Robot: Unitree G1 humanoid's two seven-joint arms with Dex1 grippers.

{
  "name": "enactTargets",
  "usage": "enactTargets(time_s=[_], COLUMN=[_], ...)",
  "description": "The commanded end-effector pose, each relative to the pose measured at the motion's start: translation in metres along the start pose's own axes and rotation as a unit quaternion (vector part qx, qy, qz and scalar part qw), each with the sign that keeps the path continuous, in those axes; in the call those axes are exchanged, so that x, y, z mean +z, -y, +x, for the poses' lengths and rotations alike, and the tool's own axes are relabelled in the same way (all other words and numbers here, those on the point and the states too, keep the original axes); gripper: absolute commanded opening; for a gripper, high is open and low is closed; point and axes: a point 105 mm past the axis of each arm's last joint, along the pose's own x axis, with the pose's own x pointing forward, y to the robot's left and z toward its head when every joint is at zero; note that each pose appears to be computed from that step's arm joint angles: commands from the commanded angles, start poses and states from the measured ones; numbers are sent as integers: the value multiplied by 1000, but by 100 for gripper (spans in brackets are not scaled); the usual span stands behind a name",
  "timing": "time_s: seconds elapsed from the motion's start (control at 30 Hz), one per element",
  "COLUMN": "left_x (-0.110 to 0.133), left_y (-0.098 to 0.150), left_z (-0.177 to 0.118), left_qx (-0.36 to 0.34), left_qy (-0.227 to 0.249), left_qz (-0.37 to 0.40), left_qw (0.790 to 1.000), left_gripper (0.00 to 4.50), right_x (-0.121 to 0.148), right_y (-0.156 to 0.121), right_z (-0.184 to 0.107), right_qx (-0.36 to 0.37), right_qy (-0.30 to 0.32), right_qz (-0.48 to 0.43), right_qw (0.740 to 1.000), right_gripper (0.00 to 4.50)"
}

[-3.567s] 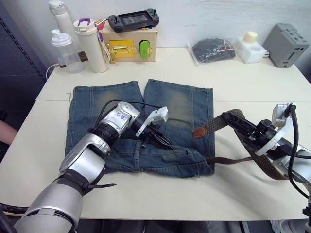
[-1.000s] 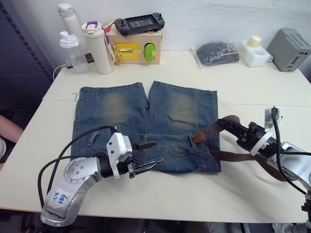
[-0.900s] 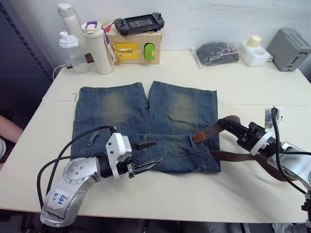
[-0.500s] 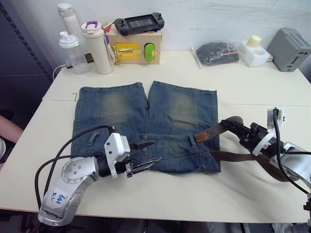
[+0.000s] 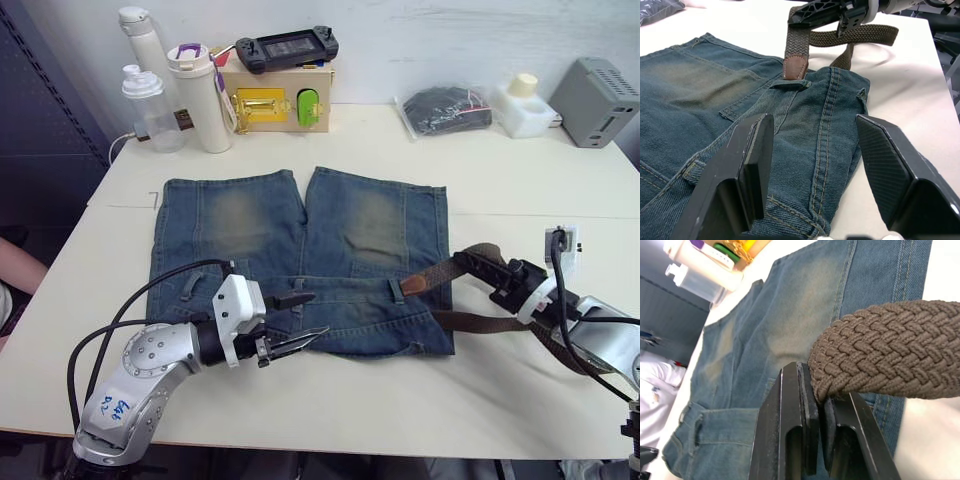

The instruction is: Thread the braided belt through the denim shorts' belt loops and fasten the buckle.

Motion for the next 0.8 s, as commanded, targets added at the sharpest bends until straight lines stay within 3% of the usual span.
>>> enactTargets(time_s=[0.03,0.3,0.6,0.8], left_x=[11,11,12,8], left_y=[-1,-2,-5,-11], left_z=[-2,-3,1,12], left_qx=[2,0,-13,-29], left_qy=[13,10,4,-14], left_qz=[13,14,34,85], left_qw=[1000,1000,999,996], left_gripper=[290,290,290,290], right_x=[-8,-31,-46,-69], right_y=[-16,-26,10,-12], right_z=[6,27,36,40], right_qx=[22,34,-55,-5], right_qy=[-14,-21,-27,-81], right_qz=[-32,-6,30,38], right_qw=[999,999,998,996], right_gripper=[0,0,0,0])
